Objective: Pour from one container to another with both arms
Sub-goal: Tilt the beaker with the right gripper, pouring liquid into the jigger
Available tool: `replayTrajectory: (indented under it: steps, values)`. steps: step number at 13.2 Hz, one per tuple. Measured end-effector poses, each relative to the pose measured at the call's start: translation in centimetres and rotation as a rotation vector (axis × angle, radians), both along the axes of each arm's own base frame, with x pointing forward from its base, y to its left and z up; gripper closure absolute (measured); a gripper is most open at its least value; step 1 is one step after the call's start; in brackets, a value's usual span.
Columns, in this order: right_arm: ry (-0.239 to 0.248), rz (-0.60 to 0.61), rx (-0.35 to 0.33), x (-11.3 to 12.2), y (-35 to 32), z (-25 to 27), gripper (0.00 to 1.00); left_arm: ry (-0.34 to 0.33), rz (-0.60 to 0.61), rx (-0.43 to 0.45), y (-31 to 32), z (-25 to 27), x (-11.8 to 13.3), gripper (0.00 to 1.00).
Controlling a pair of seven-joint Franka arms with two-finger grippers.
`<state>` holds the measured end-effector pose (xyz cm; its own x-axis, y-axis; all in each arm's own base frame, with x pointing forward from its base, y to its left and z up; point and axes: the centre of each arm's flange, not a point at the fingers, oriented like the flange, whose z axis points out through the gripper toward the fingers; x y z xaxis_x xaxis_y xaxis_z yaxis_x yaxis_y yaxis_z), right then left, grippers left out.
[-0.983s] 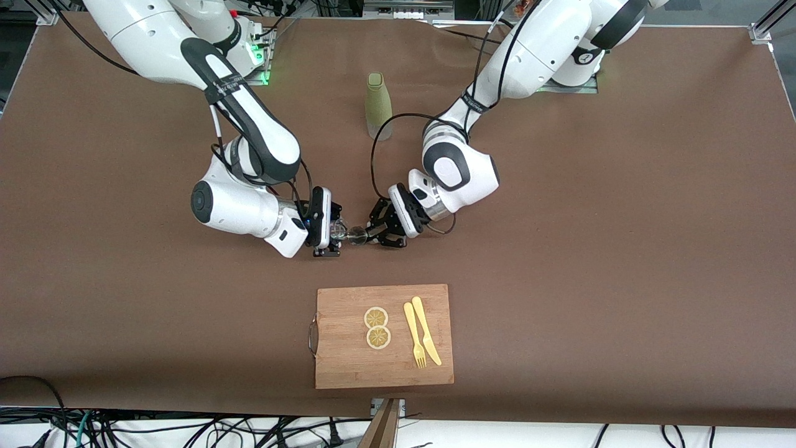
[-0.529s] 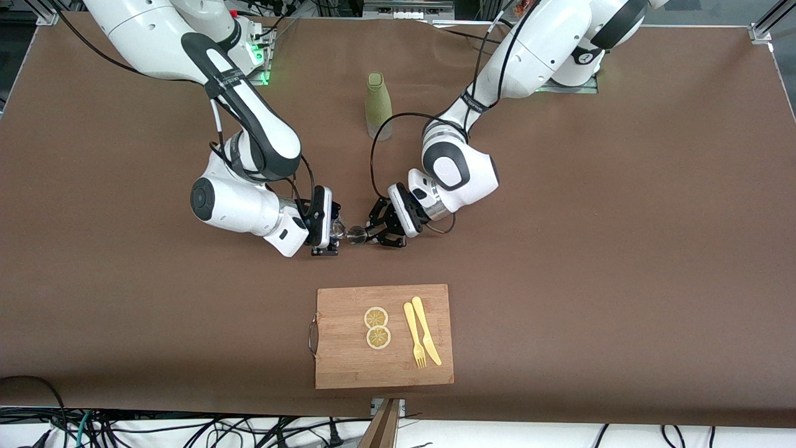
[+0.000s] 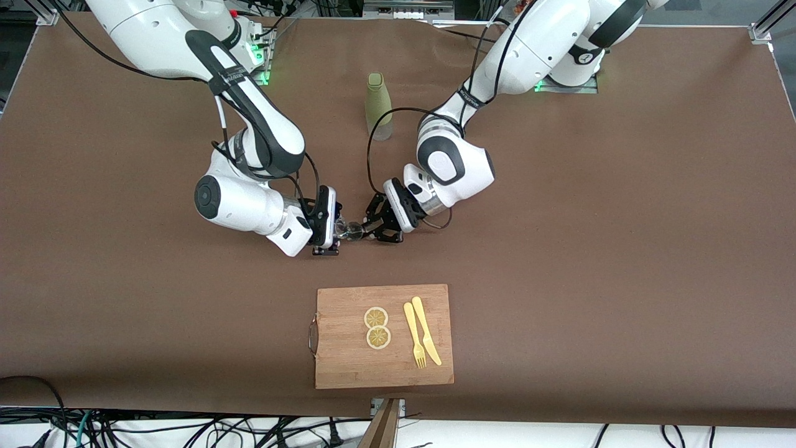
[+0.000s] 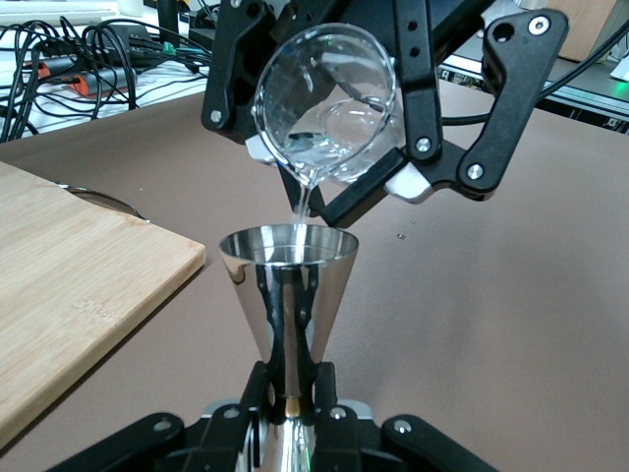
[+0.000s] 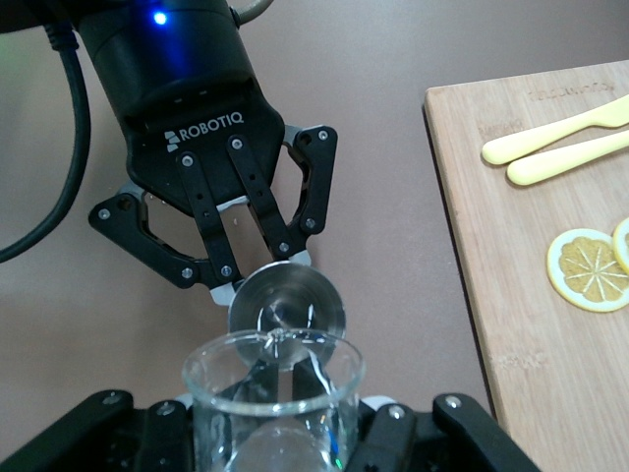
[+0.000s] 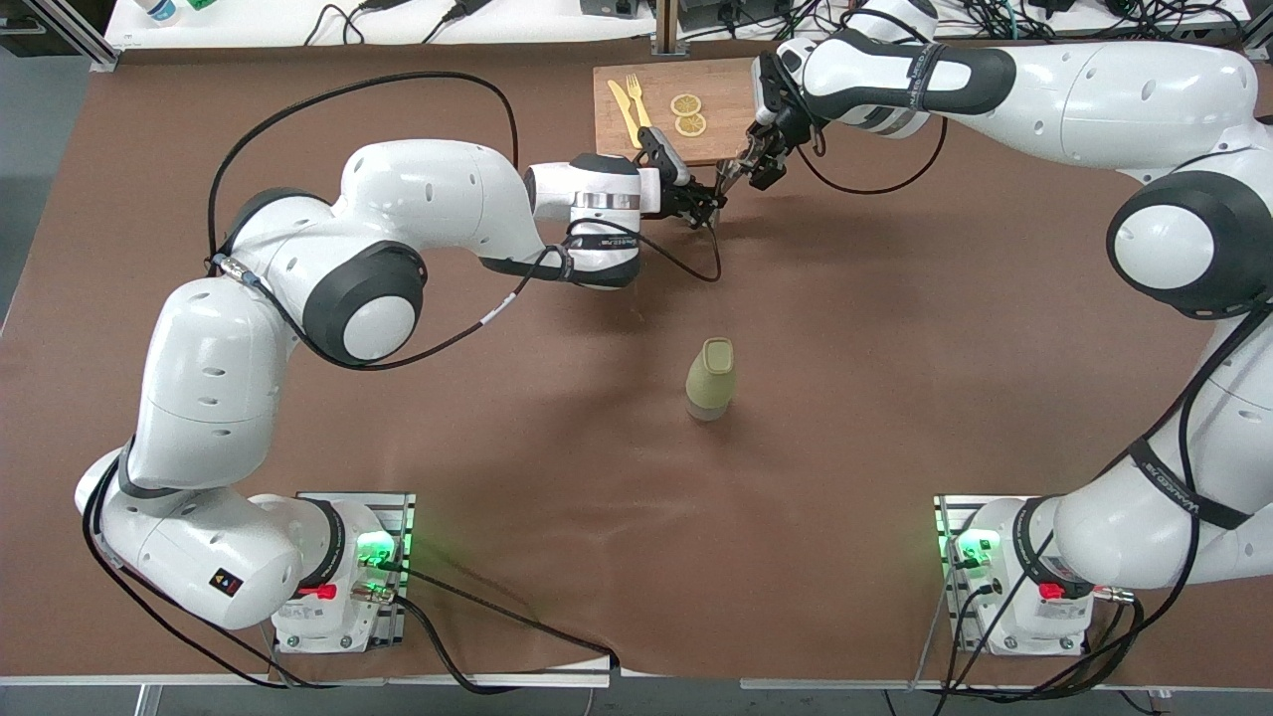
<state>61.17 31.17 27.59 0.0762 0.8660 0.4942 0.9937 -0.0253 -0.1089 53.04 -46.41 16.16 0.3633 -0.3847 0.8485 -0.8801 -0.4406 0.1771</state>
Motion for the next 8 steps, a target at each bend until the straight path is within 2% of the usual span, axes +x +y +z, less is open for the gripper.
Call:
replayTrajectory:
  steps: [8]
  values:
    - [0.0, 0.002, -0.028, -0.07, 0.1, 0.05, 0.87, 0.001, -0.001, 0.001, -0.08, -0.03, -0.11, 0.79]
